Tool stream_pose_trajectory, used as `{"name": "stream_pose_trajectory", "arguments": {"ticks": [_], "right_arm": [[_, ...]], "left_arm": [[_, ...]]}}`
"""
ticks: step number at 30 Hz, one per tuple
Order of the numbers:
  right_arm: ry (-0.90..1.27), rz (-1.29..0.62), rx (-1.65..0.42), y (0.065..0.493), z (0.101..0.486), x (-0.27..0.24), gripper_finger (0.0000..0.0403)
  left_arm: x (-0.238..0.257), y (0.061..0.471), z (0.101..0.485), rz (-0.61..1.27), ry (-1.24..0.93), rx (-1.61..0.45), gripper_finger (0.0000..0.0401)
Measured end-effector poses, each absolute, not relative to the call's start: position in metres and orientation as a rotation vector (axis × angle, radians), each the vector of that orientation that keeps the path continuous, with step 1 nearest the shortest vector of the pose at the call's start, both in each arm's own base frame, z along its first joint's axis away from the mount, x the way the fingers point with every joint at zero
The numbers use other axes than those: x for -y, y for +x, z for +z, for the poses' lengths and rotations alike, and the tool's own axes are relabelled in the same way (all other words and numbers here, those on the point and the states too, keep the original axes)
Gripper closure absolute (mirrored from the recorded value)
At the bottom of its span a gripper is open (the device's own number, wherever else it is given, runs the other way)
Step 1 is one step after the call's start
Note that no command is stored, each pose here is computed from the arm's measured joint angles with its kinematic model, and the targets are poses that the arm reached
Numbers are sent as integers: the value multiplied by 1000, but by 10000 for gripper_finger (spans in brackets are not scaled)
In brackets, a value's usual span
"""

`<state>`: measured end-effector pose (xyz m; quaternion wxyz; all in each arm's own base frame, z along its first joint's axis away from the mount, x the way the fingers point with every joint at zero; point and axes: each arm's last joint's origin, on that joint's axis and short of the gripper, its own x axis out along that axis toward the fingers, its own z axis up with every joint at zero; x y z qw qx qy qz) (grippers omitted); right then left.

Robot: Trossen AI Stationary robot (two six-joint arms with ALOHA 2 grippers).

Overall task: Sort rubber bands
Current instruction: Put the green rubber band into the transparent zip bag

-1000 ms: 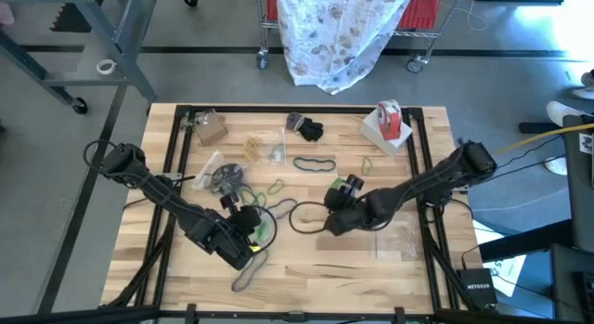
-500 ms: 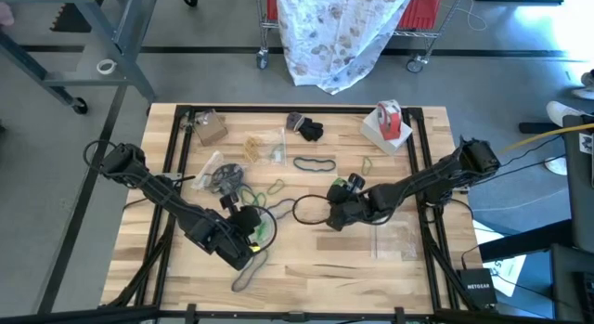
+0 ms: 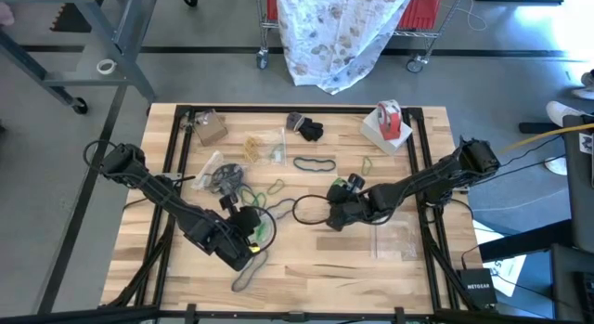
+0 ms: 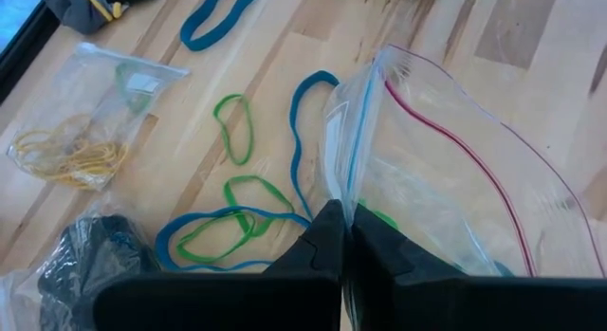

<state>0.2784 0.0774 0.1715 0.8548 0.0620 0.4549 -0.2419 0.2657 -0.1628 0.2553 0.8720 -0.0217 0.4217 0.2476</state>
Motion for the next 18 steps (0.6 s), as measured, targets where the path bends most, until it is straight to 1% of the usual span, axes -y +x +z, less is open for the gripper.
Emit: {"name": "stream_pose_trajectory", "arguments": {"ticks": [4, 10, 18], "right_arm": [[148, -507, -932, 281, 173, -78, 254], [143, -462, -977, 280, 171, -76, 254], [66, -368, -1101, 287, 169, -36, 254]], "left_arm": [[163, 266, 255, 517, -45, -882, 401], [163, 266, 255, 517, -45, -881, 401], [163, 266, 255, 507, -24, -887, 401]]}}
